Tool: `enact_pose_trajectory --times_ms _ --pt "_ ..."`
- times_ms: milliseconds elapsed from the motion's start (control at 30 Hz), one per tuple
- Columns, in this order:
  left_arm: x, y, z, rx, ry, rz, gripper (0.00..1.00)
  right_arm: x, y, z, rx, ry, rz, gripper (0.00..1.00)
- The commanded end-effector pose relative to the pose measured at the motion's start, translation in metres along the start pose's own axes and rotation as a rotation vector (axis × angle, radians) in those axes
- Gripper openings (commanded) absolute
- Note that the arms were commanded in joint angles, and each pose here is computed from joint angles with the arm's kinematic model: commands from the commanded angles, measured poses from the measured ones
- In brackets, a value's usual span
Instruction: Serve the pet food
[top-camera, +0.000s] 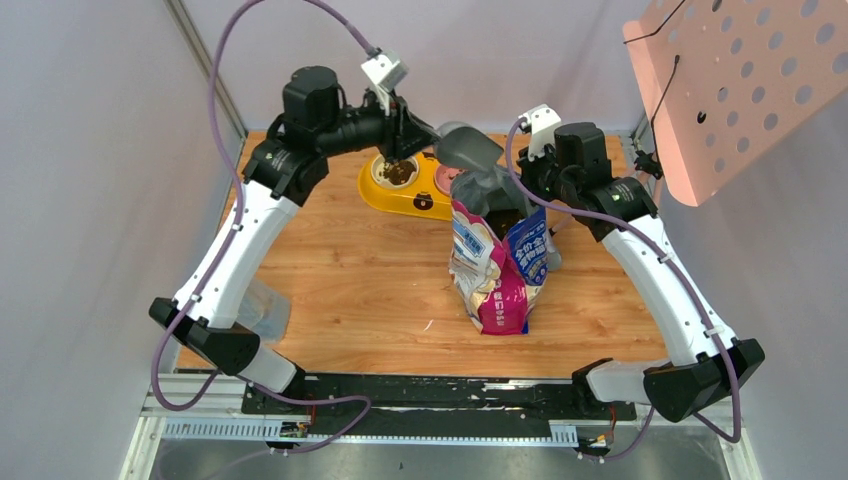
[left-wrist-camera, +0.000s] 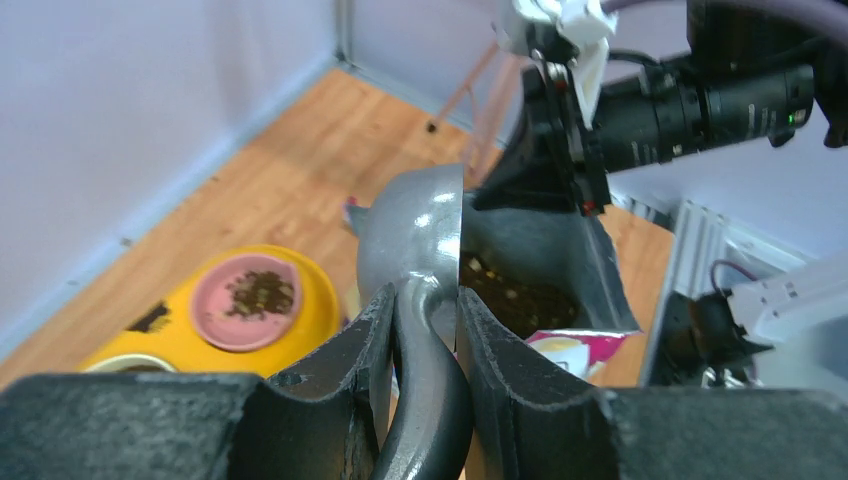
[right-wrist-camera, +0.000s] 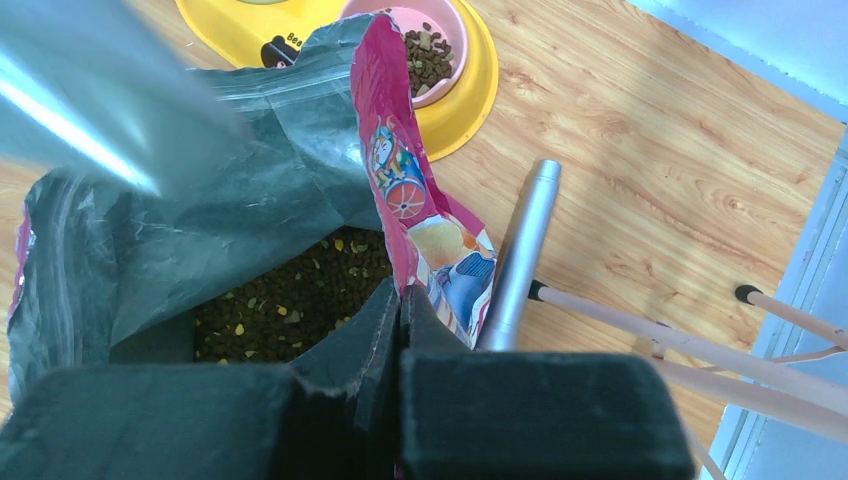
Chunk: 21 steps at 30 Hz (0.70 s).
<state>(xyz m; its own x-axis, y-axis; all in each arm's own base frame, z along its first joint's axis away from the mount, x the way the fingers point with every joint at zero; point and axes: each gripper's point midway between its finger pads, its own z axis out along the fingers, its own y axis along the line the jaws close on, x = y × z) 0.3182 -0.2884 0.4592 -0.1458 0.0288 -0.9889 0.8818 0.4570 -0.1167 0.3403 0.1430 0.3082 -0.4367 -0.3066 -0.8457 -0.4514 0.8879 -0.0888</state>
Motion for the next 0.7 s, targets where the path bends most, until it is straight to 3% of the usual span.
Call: enact_pose_trajectory --times_ms 0,233,400,500,600,667 --pt "0.030 -0.021 0.016 0.087 0.094 0.017 0.00 -0.058 -0.002 -0.013 0.000 -0.208 0.020 0.00" --pt "0.075 -0.032 0.030 0.150 0.210 0.095 0.00 -0.062 -0.002 -0.021 -0.001 -0.230 0.024 0.00" --pt "0.093 -0.027 0.047 0.122 0.270 0.240 0.00 -0.072 -0.007 -0.027 0.015 -0.259 0.037 0.00" --pt "0.099 -0.017 0.069 0.081 0.301 0.197 0.00 -0.082 -0.007 -0.031 0.015 -0.281 0.044 0.00" --pt "0.097 -0.005 0.084 -0.009 0.329 0.069 0.00 -0.090 -0.007 -0.034 0.010 -0.300 0.049 0.00" --pt "0.116 0.003 0.098 -0.052 0.371 -0.026 0.00 -0.097 -0.004 -0.038 -0.006 -0.310 0.050 0.00"
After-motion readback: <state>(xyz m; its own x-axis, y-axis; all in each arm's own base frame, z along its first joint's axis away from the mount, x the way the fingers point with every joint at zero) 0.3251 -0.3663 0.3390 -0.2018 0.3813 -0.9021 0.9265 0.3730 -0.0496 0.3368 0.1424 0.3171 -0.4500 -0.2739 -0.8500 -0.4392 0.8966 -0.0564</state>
